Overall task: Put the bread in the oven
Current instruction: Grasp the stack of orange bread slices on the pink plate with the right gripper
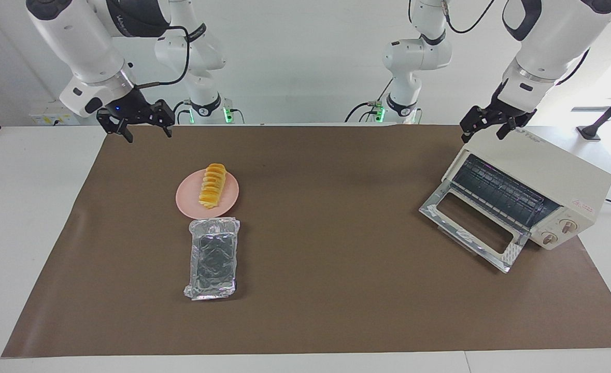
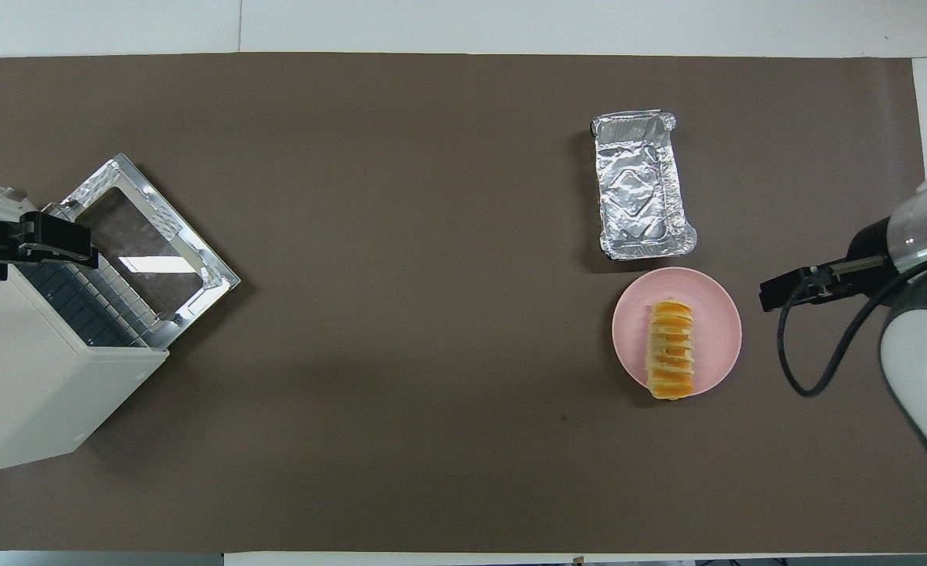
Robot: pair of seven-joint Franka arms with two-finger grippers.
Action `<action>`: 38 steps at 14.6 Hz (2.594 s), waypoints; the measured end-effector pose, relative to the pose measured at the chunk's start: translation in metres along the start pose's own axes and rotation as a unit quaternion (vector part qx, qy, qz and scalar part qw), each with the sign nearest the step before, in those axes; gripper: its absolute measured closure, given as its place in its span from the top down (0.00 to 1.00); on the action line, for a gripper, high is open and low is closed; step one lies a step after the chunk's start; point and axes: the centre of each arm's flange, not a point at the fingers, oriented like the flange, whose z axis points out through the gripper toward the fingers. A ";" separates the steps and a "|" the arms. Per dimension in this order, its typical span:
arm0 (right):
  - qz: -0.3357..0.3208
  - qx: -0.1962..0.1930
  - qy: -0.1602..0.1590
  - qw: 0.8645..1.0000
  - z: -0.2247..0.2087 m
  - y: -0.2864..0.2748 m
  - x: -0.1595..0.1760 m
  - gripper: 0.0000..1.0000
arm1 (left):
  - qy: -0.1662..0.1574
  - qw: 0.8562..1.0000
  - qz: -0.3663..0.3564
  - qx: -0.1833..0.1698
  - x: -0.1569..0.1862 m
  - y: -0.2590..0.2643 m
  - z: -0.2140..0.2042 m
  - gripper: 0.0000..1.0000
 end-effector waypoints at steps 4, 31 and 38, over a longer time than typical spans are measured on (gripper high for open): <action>-0.012 -0.011 -0.002 1.000 0.071 -0.037 0.001 1.00 | 0.000 1.000 -0.003 0.000 0.000 -0.003 0.000 1.00; -0.054 -0.012 0.025 0.998 0.234 -0.037 0.041 0.29 | -0.001 1.000 -0.003 0.000 0.000 -0.003 0.000 1.00; -0.071 -0.011 -0.003 0.997 0.170 -0.028 0.064 0.08 | -0.001 1.000 -0.004 0.000 0.000 -0.004 0.000 1.00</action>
